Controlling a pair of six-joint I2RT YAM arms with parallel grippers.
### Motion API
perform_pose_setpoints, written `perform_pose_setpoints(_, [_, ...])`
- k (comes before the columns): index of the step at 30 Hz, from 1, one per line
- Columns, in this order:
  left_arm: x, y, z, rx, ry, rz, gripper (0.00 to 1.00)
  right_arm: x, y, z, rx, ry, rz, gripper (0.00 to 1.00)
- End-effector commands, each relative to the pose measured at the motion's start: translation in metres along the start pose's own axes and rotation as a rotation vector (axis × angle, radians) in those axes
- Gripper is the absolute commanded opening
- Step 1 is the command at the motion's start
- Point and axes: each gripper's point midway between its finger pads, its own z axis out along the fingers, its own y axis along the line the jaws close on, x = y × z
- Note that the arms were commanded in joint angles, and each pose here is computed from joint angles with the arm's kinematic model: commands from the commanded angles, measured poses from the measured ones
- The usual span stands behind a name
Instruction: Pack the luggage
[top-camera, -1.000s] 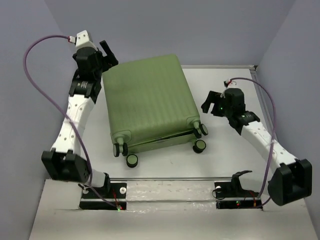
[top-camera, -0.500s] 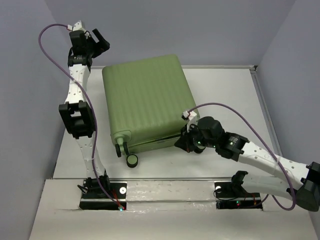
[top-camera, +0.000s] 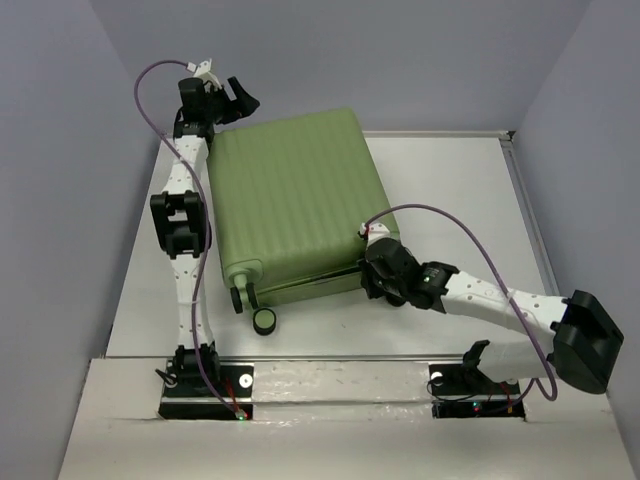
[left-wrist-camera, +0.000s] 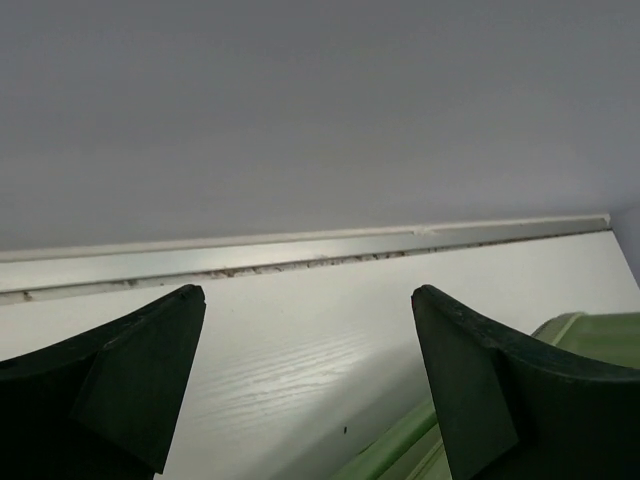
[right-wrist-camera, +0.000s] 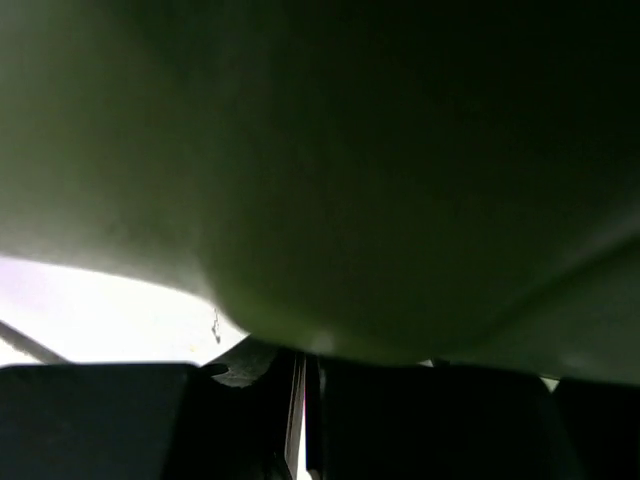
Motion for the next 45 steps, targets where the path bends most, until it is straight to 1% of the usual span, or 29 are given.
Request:
perform_pose_setpoints(1, [0.007,-0.032,0.004,0.118,0.006,0.075,0.95,-0.050,-0.018,0.011,0.132,-0.172,0.093,0.07])
perform_pose_setpoints(2, [0.032,-0.021,0.006,0.097,0.039,0.074,0.95,-0.055,-0.023,0.013,0.139,-0.188,0.105,0.07])
perform_pose_setpoints(4, [0.047,-0.022,-0.006,0.095,0.039,0.067,0.95,-0.069,-0.029,0.013,0.130,-0.223,0.127,0.07])
perform_pose_setpoints(6, [0.052,-0.023,-0.017,0.085,0.025,0.041,0.94,-0.079,-0.033,0.014,0.120,-0.250,0.136,0.07])
perform_pose_setpoints(7, [0.037,-0.035,-0.029,0.094,-0.013,0.044,0.94,-0.088,-0.028,0.014,0.076,-0.263,0.144,0.07])
perform_pose_setpoints(10, [0.067,-0.024,-0.058,0.014,-0.030,-0.087,0.93,-0.119,-0.043,0.019,0.057,-0.315,0.172,0.07])
perform_pose_setpoints(12, [0.056,-0.041,-0.081,0.015,-0.087,-0.147,0.92,-0.131,-0.048,0.023,0.045,-0.322,0.185,0.07])
perform_pose_setpoints(15, [0.090,-0.034,-0.107,-0.063,-0.071,-0.197,0.89,-0.165,-0.050,0.026,0.001,-0.372,0.203,0.07])
perform_pose_setpoints(17, [0.080,-0.033,-0.135,-0.161,-0.149,-0.243,0.89,-0.177,-0.039,0.031,-0.067,-0.367,0.200,0.07])
perform_pose_setpoints(18, [0.106,-0.046,-0.155,-0.185,-0.125,-0.298,0.89,-0.201,-0.037,0.026,-0.084,-0.410,0.203,0.07])
perform_pose_setpoints(19, [0.113,-0.041,-0.168,-0.245,-0.161,-0.399,0.89,-0.210,-0.026,0.027,-0.140,-0.410,0.191,0.07])
perform_pose_setpoints(20, [0.147,-0.034,-0.187,-0.292,-0.134,-0.427,0.89,-0.212,-0.020,0.042,-0.165,-0.381,0.186,0.07])
perform_pose_setpoints(21, [0.134,-0.051,-0.206,-0.259,-0.181,-0.415,0.88,-0.241,-0.008,0.035,-0.215,-0.424,0.174,0.09])
perform_pose_setpoints(23, [0.148,-0.060,-0.231,-0.291,-0.188,-0.381,0.89,-0.256,0.006,0.044,-0.272,-0.403,0.177,0.11])
perform_pose_setpoints(26, [0.154,-0.077,-0.280,-0.268,-0.248,-0.388,0.89,-0.287,0.021,0.071,-0.341,-0.358,0.190,0.17])
perform_pose_setpoints(27, [0.153,-0.090,-0.303,-0.235,-0.279,-0.388,0.89,-0.279,0.022,0.103,-0.348,-0.292,0.201,0.25])
perform_pose_setpoints(28, [0.154,-0.099,-0.312,-0.215,-0.286,-0.381,0.89,-0.278,0.026,0.112,-0.361,-0.241,0.210,0.30])
perform_pose_setpoints(29, [0.167,-0.106,-0.319,-0.217,-0.252,-0.367,0.89,-0.316,0.034,0.097,-0.413,-0.298,0.210,0.45])
perform_pose_setpoints(31, [0.155,-0.128,-0.339,-0.154,-0.287,-0.346,0.89,-0.321,0.034,0.112,-0.439,-0.261,0.229,0.66])
perform_pose_setpoints(33, [0.151,-0.141,-0.353,-0.128,-0.275,-0.310,0.90,-0.346,0.023,0.097,-0.423,-0.306,0.242,0.87])
perform_pose_setpoints(34, [0.153,-0.146,-0.355,-0.105,-0.257,-0.304,0.91,-0.359,0.015,0.080,-0.392,-0.351,0.245,0.89])
perform_pose_setpoints(36, [0.133,-0.161,-0.363,-0.061,-0.288,-0.282,0.92,-0.356,-0.008,0.066,-0.315,-0.371,0.244,0.90])
perform_pose_setpoints(37, [0.124,-0.163,-0.365,-0.072,-0.300,-0.243,0.93,-0.369,-0.016,0.031,-0.255,-0.448,0.233,0.91])
perform_pose_setpoints(38, [0.092,-0.179,-0.373,-0.046,-0.352,-0.214,0.95,-0.348,-0.026,0.035,-0.202,-0.415,0.210,0.90])
perform_pose_setpoints(39, [0.076,-0.186,-0.374,-0.050,-0.367,-0.178,0.97,-0.361,-0.026,0.009,-0.195,-0.472,0.196,0.90])
perform_pose_setpoints(41, [0.051,-0.189,-0.350,-0.124,-0.301,-0.072,0.99,-0.316,-0.036,-0.001,-0.156,-0.425,0.192,0.85])
perform_pose_setpoints(42, [0.032,-0.198,-0.359,-0.122,-0.327,-0.054,0.99,-0.329,-0.029,-0.028,-0.182,-0.490,0.176,0.84])
perform_pose_setpoints(43, [0.039,-0.194,-0.343,-0.153,-0.256,-0.036,0.99,-0.295,-0.022,-0.016,-0.202,-0.431,0.169,0.84])
perform_pose_setpoints(45, [0.019,-0.209,-0.341,-0.118,-0.259,-0.004,0.99,-0.268,-0.008,-0.028,-0.239,-0.416,0.127,0.84])
